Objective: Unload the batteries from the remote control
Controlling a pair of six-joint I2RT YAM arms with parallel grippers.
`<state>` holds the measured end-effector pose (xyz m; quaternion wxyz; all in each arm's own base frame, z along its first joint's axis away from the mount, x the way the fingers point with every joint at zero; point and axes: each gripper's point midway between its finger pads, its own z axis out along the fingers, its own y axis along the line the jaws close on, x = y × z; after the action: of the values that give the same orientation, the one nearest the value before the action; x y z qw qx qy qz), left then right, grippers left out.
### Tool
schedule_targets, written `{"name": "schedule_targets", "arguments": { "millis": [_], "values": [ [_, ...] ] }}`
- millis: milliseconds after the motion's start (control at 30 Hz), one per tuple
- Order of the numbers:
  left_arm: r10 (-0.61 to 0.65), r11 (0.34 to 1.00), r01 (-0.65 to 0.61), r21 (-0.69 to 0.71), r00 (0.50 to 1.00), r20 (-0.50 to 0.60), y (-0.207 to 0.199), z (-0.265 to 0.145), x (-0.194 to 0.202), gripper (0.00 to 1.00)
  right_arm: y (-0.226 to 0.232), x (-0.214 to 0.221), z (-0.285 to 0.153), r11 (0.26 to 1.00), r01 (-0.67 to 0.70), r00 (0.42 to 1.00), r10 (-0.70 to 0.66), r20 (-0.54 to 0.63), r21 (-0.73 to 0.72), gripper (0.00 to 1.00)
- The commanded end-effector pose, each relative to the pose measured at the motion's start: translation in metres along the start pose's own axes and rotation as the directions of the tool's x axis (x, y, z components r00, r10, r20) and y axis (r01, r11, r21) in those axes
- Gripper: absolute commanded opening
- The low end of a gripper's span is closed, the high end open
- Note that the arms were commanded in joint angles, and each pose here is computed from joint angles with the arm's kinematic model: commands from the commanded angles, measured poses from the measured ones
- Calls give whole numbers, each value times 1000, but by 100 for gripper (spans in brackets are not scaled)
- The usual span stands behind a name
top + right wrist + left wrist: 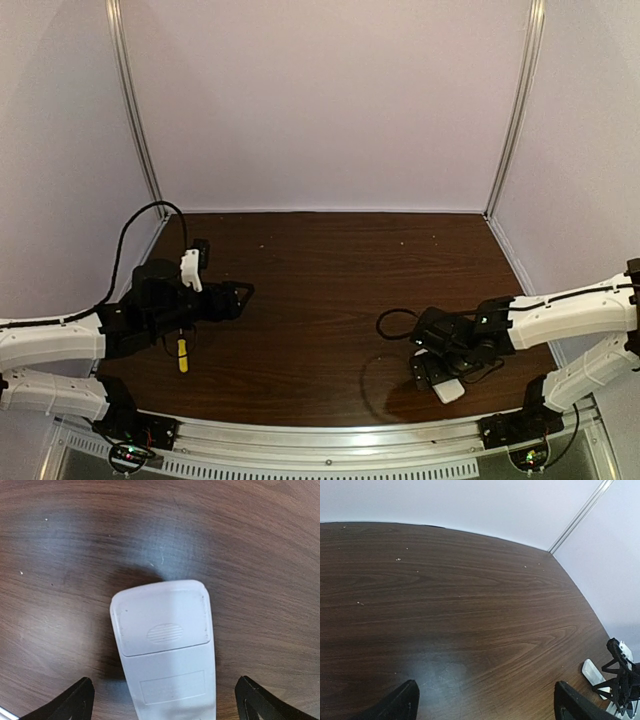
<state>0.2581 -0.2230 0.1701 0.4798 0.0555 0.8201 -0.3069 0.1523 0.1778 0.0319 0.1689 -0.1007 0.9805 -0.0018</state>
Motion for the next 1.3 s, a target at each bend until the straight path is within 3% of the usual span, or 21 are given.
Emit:
{"name": "schedule_targets", "arguments": {
  "millis": [0,567,833,1100,1267],
  "values": [
    [4,1000,-4,20,1000,-2,-3,1,2,95,-5,6,8,1000,3,1000,-3,-14,13,100],
    [8,1000,-8,27,1000,4,-4,0,2,95,-16,16,12,1000,-13,999,12,-49,-16,89],
    [14,1000,-14,24,1000,7,-3,-1,2,95,-15,19,16,1000,0,998,-1,-65,-19,74],
    [22,1000,-22,20,1000,15,-3,-1,0,95,-6,18,17,998,12,998,-16,-68,-59,48],
    [27,1000,-27,14,1000,14,-2,0,0,95,2,12,15,995,30,998,-35,-49,-91,40]
  ]
}}
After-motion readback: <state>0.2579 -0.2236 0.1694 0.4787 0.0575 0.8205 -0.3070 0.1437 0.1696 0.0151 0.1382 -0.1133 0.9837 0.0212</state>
